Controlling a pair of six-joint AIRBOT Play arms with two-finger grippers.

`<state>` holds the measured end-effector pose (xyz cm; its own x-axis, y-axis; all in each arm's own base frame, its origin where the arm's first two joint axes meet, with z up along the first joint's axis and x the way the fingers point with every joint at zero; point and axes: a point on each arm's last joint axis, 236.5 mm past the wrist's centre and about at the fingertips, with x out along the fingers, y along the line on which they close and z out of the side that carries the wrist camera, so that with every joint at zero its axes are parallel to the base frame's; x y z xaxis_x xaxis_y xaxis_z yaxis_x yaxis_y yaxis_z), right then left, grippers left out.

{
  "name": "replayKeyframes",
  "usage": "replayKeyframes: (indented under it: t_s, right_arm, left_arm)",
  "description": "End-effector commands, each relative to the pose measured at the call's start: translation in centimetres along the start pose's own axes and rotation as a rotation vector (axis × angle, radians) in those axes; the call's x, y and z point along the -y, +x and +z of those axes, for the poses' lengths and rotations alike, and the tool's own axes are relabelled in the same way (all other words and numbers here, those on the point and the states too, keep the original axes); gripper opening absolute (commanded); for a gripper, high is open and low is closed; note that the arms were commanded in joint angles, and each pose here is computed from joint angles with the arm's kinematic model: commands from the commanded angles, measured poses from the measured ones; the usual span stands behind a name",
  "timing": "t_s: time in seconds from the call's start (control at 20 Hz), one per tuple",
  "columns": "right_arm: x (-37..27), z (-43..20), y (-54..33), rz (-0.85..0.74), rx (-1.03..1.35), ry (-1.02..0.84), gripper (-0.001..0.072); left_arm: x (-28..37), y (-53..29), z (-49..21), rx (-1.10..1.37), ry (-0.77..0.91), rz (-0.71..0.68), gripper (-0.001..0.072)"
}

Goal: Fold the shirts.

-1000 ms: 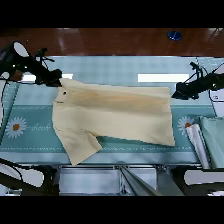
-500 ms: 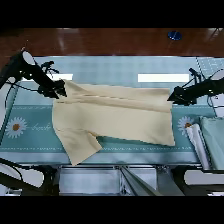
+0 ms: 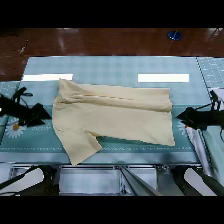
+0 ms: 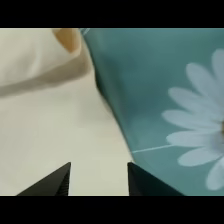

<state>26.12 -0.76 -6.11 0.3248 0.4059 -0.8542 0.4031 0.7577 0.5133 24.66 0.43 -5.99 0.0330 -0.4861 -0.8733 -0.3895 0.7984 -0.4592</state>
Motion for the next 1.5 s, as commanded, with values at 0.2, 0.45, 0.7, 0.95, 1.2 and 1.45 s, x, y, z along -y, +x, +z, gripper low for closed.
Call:
replayKeyframes:
  t_s: [0.2, 0.45, 0.7, 0.95, 1.2, 1.45]
  right_arm:
    - [-3.4, -3.2, 1.1, 0.206, 0.046, 0.049, 0.0415]
    - [-3.6, -2.9, 1.0, 0.213, 0.060, 0.057, 0.0415]
    - [0.0, -2.0, 0.2, 0.027, 0.062, 0.030, 0.0415]
    - [5.4, -6.5, -0.5, -0.208, -0.124, 0.059, 0.0415]
    - [4.4, -9.8, 0.5, -0.147, -0.232, 0.115, 0.0415]
    - [4.4, -11.4, 2.2, -0.126, -0.334, 0.145, 0.0415]
  left_arm:
    - [-0.7, 5.3, -7.0, 0.002, -0.115, -0.125, 0.0508]
    - [0.0, 6.8, -6.8, 0.033, -0.158, -0.166, 0.0508]
    - [0.7, 8.3, -6.6, 0.021, -0.110, -0.140, 0.0491]
    - [1.3, 8.9, -6.8, 0.000, -0.085, -0.149, 0.0018]
    - [1.8, 8.7, -6.9, -0.003, -0.091, -0.168, 0.0018]
    - [1.8, 8.7, -6.9, -0.003, -0.091, -0.169, 0.0018]
